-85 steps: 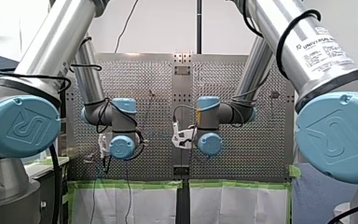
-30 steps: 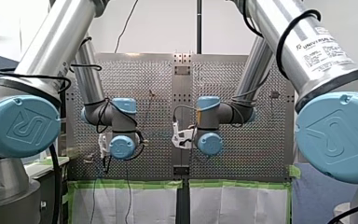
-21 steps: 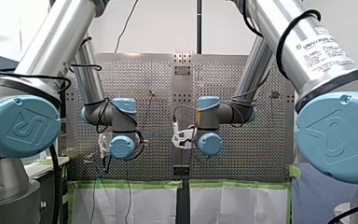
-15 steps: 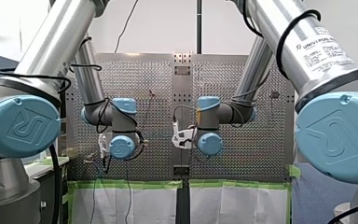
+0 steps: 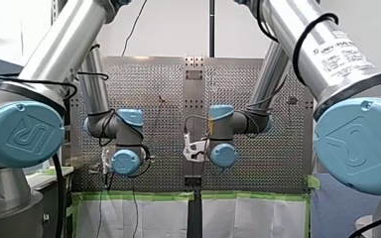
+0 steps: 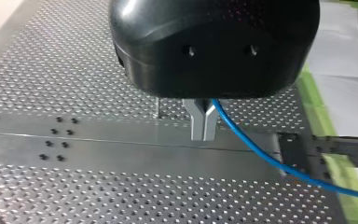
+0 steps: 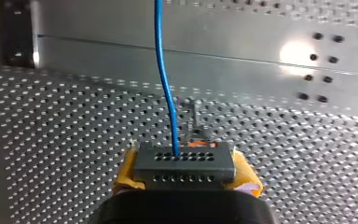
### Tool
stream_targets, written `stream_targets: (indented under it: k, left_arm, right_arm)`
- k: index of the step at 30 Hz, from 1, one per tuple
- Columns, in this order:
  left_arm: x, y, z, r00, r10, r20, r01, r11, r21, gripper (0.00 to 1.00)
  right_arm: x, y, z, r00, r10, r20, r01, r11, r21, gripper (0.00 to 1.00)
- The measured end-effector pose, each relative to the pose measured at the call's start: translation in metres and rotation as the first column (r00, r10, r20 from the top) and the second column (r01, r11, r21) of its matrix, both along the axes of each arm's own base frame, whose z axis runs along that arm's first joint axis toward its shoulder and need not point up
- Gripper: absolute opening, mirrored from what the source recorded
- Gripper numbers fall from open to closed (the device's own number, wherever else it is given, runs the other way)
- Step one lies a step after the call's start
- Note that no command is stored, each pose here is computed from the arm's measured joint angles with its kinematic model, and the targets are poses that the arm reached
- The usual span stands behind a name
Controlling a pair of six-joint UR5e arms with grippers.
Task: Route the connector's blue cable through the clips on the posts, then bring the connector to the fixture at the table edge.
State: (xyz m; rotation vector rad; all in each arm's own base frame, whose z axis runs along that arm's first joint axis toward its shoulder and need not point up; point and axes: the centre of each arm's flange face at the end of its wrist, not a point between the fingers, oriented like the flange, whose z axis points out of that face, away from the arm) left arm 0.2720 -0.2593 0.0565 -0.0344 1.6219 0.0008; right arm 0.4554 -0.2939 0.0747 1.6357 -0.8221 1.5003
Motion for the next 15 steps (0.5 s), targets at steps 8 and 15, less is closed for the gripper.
stream_targets:
  k: [8,15]
  left_arm:
    - [-0.0017,0.0009,-0.0042,0.9999,-0.001,-0.01,0.001,1.0,0.006,0.0]
    - [-0.0019,0.001,-0.0044,0.9999,-0.001,-0.011,0.001,1.0,0.007,0.0]
  right_arm:
    - [-0.0009,0.0009,-0.0035,0.9999,0.0,-0.01,0.0,1.0,0.01,0.0]
    - [-0.0009,0.0009,-0.0036,0.9999,0.0,-0.011,0.0,0.9999,0.01,0.0]
